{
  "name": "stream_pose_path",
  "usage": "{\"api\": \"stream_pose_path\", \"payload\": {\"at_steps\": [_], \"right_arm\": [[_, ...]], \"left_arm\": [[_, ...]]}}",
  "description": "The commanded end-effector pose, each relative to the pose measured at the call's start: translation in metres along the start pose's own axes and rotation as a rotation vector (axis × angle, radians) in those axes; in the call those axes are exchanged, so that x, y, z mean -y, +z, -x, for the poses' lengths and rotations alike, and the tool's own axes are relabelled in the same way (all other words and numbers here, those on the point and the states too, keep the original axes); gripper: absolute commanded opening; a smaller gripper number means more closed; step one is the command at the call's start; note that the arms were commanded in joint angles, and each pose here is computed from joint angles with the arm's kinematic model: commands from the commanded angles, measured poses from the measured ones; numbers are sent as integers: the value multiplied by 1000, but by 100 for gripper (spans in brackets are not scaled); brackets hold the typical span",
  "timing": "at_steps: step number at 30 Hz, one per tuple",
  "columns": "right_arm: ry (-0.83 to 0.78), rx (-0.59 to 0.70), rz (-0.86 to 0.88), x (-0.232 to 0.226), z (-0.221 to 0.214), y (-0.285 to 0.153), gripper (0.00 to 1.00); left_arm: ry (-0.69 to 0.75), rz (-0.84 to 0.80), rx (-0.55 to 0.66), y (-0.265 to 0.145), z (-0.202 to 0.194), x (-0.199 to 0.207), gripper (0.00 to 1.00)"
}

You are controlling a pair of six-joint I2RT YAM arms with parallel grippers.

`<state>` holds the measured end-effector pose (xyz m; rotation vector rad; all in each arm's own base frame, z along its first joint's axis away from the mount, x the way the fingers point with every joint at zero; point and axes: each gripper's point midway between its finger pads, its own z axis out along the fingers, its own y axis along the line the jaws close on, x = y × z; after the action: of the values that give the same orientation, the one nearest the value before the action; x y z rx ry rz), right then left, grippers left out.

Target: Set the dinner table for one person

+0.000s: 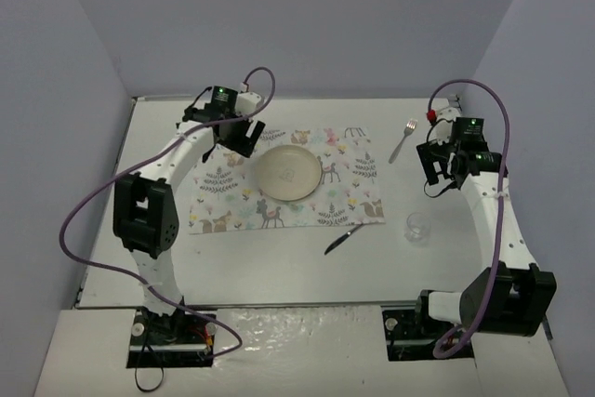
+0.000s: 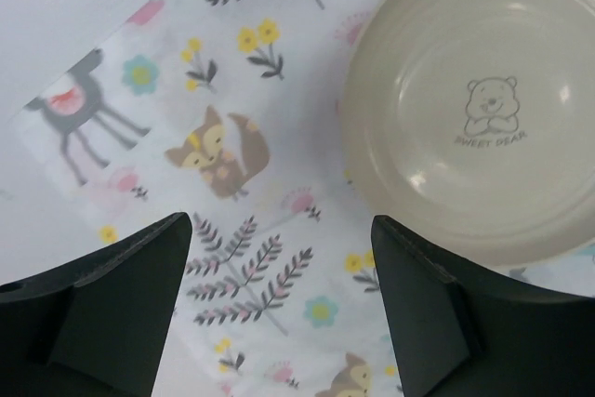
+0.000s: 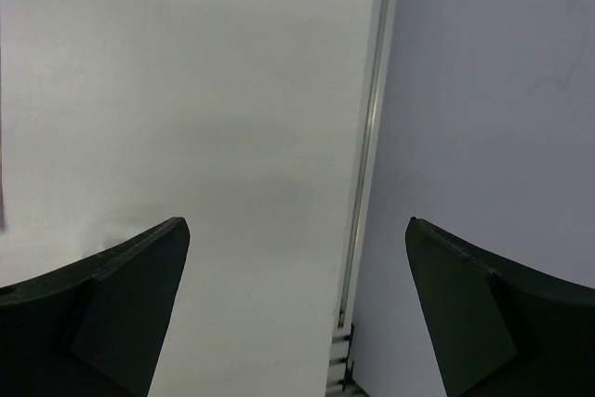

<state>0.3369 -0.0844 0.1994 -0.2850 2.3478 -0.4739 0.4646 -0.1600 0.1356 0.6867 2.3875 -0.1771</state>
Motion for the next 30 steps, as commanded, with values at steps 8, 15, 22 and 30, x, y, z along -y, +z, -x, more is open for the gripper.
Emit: {"api": "stream_pose_path", "payload": {"at_steps": [8,15,22,30], "right_arm": [[-177,-312,250,-52,-95,8,100],[-200,-381,378,-81,-126,15,100],[-212,-453,457,-97,-145,25,100],[-209,-548,573,-123,-168,46,90]], "left_arm": [[37,142,-133,-25,-86,-40,75],[32,119,-211,-5,-122,-34,75],[10,120,-227,3,-125,-41,75],[4,122,-238,8,-129,-44,75]]}}
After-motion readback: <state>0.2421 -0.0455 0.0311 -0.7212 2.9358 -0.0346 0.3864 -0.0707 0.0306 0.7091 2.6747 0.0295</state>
